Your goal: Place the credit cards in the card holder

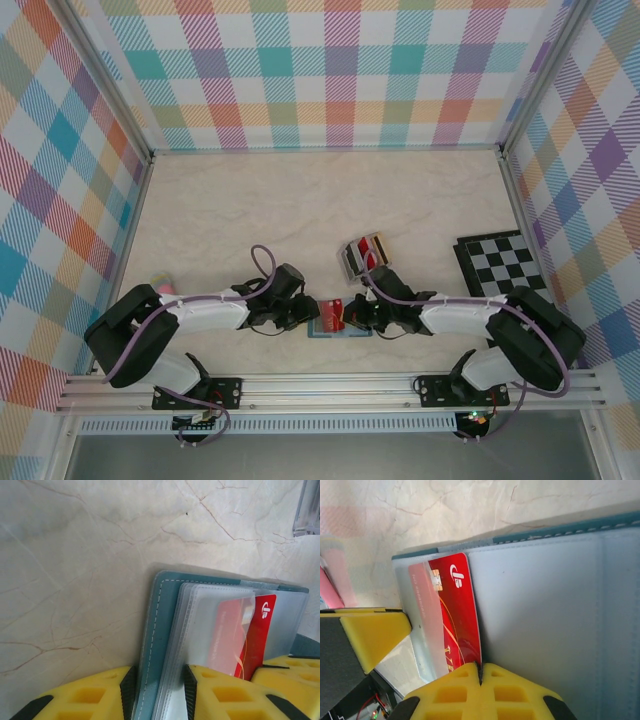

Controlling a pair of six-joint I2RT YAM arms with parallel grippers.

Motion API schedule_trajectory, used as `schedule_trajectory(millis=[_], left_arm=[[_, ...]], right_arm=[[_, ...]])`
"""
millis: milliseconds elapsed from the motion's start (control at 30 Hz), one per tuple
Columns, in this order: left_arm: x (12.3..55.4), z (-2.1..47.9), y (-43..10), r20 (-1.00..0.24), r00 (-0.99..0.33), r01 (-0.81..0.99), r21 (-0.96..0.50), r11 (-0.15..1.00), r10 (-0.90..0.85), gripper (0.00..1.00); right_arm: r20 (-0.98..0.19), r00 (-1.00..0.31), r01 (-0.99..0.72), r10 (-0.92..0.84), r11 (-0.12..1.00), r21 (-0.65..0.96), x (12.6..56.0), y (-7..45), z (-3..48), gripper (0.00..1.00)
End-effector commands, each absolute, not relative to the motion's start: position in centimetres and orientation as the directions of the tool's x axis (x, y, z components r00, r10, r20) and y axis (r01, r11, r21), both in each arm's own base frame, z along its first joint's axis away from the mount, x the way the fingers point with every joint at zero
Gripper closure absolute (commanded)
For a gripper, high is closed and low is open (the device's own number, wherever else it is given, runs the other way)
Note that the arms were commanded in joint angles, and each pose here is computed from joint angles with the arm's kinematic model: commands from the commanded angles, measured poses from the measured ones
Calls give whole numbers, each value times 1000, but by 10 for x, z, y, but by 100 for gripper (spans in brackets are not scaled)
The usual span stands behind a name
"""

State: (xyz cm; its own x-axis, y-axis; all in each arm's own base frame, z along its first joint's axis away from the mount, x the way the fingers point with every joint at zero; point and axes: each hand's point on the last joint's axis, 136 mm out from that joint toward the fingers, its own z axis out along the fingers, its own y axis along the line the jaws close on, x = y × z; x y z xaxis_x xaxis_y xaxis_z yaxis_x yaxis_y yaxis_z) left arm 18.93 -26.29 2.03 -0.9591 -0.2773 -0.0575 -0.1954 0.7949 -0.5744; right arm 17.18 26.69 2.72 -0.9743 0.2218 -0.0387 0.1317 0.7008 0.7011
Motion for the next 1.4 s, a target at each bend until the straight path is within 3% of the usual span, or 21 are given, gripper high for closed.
schedule_trajectory(millis=[0, 433, 733, 967, 1367], left_arm=[[175, 2, -267, -10, -967, -205, -566, 799, -255, 67], [178, 6, -270, -22, -967, -197, -573, 796, -255, 66], [181, 8, -271, -36, -968, -184, -565, 804, -247, 65], [183, 12, -259, -77, -962, -182, -534, 826, -262, 63], [184, 10, -269, -64, -972, -155, -549, 821, -226, 64]], right_arm=[[-52, -956, 178, 290, 709, 683, 178, 257, 24, 96], [-23, -993, 61, 113, 682, 729, 167, 300, 30, 94], [-14, -999, 13, 36, 664, 748, 163, 314, 38, 85], [-70, -994, 24, 85, 791, 612, 169, 282, 32, 75], [-83, -996, -45, 13, 760, 648, 177, 305, 35, 87]])
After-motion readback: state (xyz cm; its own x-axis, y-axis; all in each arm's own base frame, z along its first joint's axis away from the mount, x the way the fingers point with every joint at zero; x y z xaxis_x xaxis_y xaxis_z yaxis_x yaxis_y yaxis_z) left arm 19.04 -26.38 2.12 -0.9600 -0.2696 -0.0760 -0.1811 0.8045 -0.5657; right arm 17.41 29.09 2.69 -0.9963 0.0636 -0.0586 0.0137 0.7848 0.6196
